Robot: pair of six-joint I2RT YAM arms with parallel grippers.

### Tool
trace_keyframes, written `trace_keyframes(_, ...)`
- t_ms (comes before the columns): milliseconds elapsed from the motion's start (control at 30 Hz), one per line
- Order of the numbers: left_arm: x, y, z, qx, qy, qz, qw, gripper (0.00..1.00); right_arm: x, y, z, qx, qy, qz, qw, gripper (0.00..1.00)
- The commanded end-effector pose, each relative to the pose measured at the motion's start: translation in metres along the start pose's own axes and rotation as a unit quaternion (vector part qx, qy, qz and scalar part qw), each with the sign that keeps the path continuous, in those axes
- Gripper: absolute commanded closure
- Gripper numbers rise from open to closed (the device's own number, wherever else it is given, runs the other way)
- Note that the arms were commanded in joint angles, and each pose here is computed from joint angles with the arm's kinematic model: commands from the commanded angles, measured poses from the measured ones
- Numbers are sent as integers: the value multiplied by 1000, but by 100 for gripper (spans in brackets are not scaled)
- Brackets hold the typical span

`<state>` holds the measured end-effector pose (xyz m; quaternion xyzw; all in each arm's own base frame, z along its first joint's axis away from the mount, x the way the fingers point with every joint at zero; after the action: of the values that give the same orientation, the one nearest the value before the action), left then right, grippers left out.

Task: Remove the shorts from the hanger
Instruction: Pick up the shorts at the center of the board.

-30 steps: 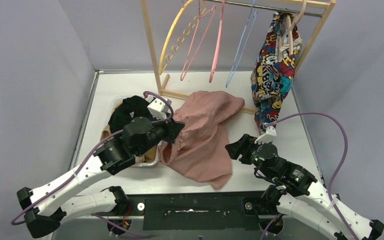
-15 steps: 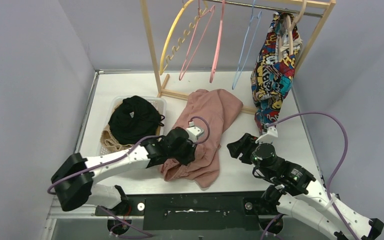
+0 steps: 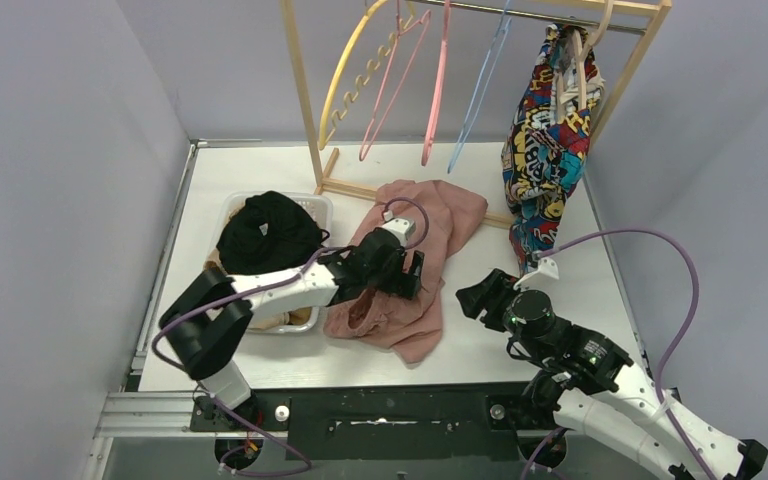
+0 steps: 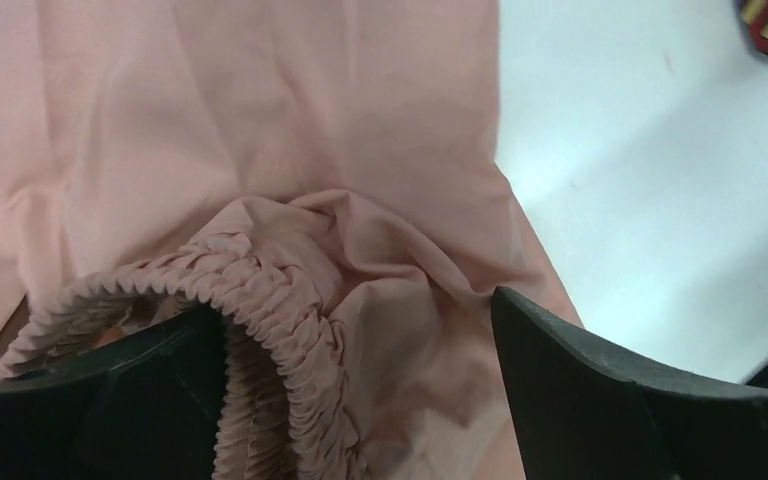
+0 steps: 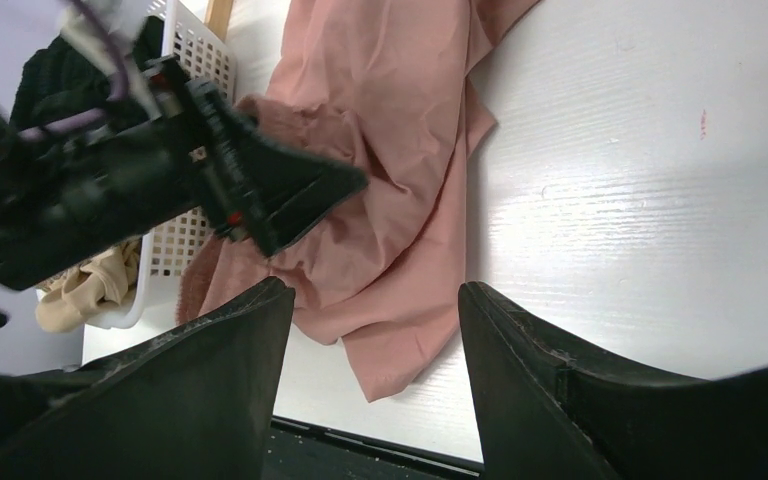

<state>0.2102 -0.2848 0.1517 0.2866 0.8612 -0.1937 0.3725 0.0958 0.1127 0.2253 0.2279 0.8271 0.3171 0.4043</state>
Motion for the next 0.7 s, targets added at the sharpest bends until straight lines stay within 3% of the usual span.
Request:
trace_keyframes(0, -14, -4, 40, -25, 2, -22, 999, 16, -1, 5, 5, -3, -15, 12, 1000, 38)
trace_keyframes(133, -1, -13, 63, -62, 44, 16, 997, 16, 0, 4, 7, 7, -14, 18, 1000, 37)
trace_keyframes(267, 35, -16, 81, -107, 109, 56, 987, 18, 0, -2, 5, 17, -23, 36, 999, 37)
trace_keyframes(333, 52, -19, 81, -122, 117, 72, 983, 33, -1, -3, 3, 15, -28, 44, 999, 37)
trace_keyframes(400, 69, -23, 73, -129, 113, 86, 981, 54, -2, -5, 1, 15, -37, 50, 998, 37)
trace_keyframes(567, 54, -22, 39, -153, 57, 88, 983, 100, -6, -9, -5, 19, -54, 59, 997, 37)
trace_keyframes(667, 15, -16, -4, -186, -15, 85, 979, 100, -8, -9, -8, 18, -60, 63, 996, 37)
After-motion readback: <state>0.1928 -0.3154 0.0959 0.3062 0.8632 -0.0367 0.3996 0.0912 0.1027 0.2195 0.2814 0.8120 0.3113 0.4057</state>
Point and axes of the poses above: each gripper's point midway between its finger pads, its own z axis out along the fingers, its own y axis along the line the jaws close on, x = y × z, the point moved 10 cm from there along -z, back along the fingers, and after that the axes turned 13 degrees about z, right-handed, at the moved point
